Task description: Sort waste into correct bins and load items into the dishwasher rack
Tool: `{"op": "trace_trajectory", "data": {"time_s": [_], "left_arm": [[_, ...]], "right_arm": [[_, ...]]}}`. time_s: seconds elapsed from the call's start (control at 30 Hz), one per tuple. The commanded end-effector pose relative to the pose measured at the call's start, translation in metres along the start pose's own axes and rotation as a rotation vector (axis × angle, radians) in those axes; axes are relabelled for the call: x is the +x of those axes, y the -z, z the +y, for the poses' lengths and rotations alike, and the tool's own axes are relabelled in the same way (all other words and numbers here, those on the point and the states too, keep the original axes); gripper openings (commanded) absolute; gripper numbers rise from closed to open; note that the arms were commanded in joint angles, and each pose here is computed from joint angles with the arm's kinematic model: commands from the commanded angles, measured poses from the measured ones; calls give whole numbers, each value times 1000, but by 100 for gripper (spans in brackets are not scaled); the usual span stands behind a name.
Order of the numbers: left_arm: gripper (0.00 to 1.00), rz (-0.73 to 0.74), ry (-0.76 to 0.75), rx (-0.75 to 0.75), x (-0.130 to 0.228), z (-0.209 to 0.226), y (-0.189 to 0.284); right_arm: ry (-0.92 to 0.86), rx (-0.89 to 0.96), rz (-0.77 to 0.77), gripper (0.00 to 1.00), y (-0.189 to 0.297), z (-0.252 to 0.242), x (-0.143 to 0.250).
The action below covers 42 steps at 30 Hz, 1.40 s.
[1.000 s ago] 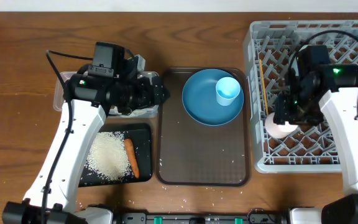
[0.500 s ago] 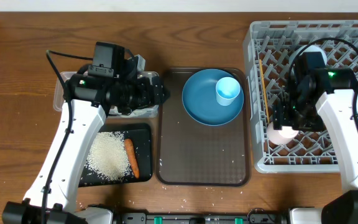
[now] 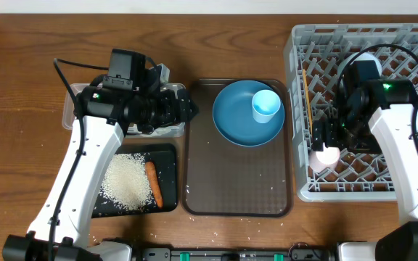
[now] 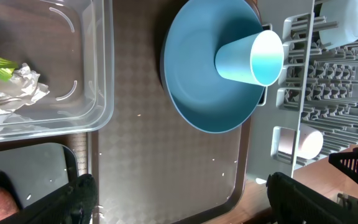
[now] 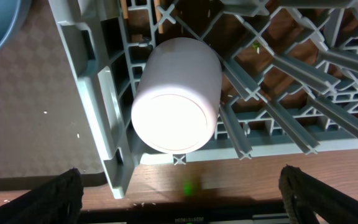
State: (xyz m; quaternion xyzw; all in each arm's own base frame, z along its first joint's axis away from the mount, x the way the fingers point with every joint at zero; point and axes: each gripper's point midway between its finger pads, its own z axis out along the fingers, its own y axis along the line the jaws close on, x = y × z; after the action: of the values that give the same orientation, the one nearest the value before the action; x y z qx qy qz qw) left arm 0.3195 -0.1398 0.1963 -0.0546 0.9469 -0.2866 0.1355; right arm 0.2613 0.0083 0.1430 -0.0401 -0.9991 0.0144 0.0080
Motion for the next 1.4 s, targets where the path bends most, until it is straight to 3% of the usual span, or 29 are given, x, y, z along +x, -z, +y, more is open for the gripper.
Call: {"op": "trace_trajectory", "data": {"time_s": [0.0, 0.4, 0.57, 0.8, 0.9, 0.97, 1.37], "left_arm": [[89, -8, -12, -13, -1, 1, 1], [89, -62, -1, 71, -15, -24, -2], [77, -67, -60, 73, -3, -58, -20], [76, -173, -182, -48, 10, -96, -60], [70, -194, -225, -67, 14, -109, -84], [66, -196, -243, -75, 15, -112, -100], [66, -199, -247, -64, 1, -106, -187]], "right_arm": [[-17, 9, -10, 99, 2, -4, 0], [-18, 9, -10, 99, 2, -5, 0], [-18, 9, -10, 99, 2, -5, 0], [-18, 9, -10, 99, 2, -5, 0], [-17, 8, -10, 99, 2, -4, 0], [-18, 8, -10, 99, 2, -5, 0], [-18, 9, -10, 99, 2, -5, 0]]}}
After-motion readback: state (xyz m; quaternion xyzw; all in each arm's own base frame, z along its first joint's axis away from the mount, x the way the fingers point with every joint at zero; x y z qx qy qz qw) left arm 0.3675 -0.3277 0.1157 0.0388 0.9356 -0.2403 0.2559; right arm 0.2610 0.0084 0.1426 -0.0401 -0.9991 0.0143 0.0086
